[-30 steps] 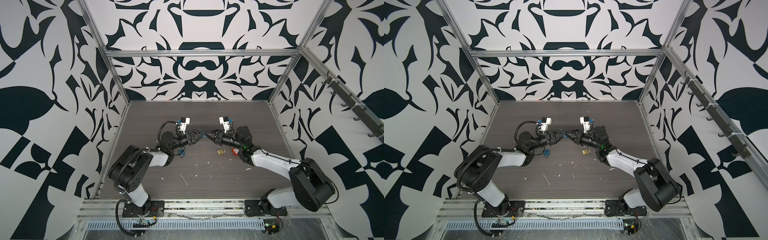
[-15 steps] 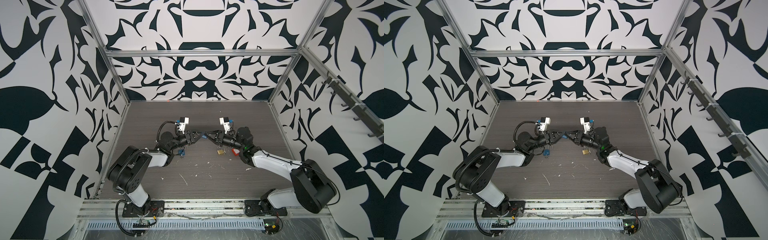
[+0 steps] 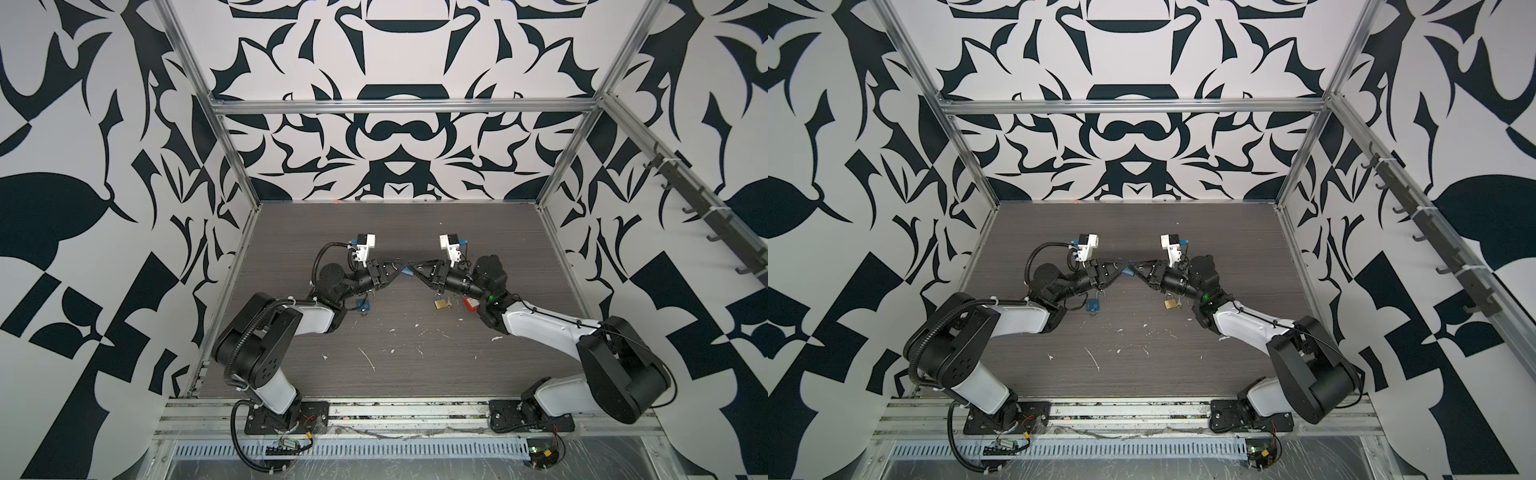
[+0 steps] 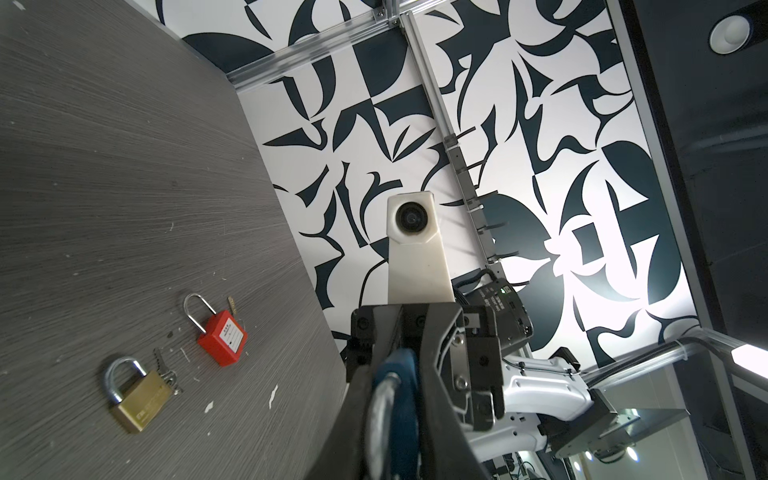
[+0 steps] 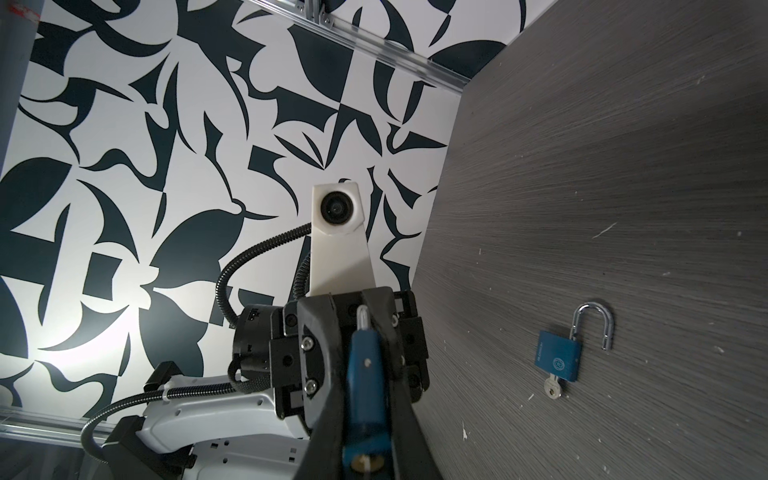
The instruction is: Lock with the key
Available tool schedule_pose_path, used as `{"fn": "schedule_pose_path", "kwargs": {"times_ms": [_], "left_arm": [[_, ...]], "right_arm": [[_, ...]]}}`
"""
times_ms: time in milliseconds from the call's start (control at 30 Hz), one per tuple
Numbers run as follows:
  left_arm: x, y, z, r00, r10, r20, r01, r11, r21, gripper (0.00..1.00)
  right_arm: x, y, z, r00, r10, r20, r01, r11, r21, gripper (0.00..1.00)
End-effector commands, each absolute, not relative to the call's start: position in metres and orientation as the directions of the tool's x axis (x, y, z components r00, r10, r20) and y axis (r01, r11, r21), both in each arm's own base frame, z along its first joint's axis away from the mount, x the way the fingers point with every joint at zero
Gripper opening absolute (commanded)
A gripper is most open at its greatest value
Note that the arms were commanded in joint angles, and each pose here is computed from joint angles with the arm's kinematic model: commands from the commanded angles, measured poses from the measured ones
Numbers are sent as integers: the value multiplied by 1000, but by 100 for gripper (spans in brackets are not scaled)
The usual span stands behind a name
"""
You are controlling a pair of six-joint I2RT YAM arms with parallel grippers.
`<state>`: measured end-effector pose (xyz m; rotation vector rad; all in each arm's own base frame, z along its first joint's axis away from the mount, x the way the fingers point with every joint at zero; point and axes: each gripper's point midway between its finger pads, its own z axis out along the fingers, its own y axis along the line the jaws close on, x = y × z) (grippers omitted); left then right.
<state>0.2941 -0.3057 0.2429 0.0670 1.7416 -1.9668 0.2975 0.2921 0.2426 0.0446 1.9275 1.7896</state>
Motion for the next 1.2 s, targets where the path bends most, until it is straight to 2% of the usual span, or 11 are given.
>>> {"fn": "schedule_pose_path", "kwargs": {"times_ms": [0,133,167,233,333,400,533,733,833,933,1167], "left_arm": [[287,-304,263,-839,-340,-425,478,-84,-875,0],[291,-303,258,-842,-348,-413,464,-76,-883,0],[292,-302,257,-844,-349,-408,459,-74,-885,0],[294,-301,257,-848,-350,-397,448,-75,-891,0],[295,-300,258,-852,-348,-390,442,-81,-893,0],[295,-301,260,-856,-341,-388,439,-87,-894,0],[292,-301,263,-859,-330,-391,443,-96,-891,0],[290,-302,267,-859,-321,-399,451,-105,-886,0],[290,-302,267,-860,-318,-398,450,-106,-887,0],[290,-302,267,-861,-317,-397,449,-106,-887,0],[290,-303,267,-860,-316,-400,451,-107,-886,0]], "right_arm": [[298,289,263,-846,379,-374,-364,99,926,1],[298,282,263,-837,385,-389,-369,127,921,34],[298,280,263,-834,386,-395,-370,141,918,39],[298,272,261,-822,384,-421,-376,189,907,47],[293,263,256,-800,346,-490,-399,303,866,51],[289,257,256,-778,325,-538,-421,366,830,52],[281,254,261,-759,300,-578,-459,382,802,50],[283,260,261,-772,296,-562,-463,345,817,30],[284,263,263,-778,295,-555,-466,321,824,23],[284,265,265,-783,297,-546,-467,300,832,20],[285,269,265,-798,302,-521,-456,260,851,18]]}}
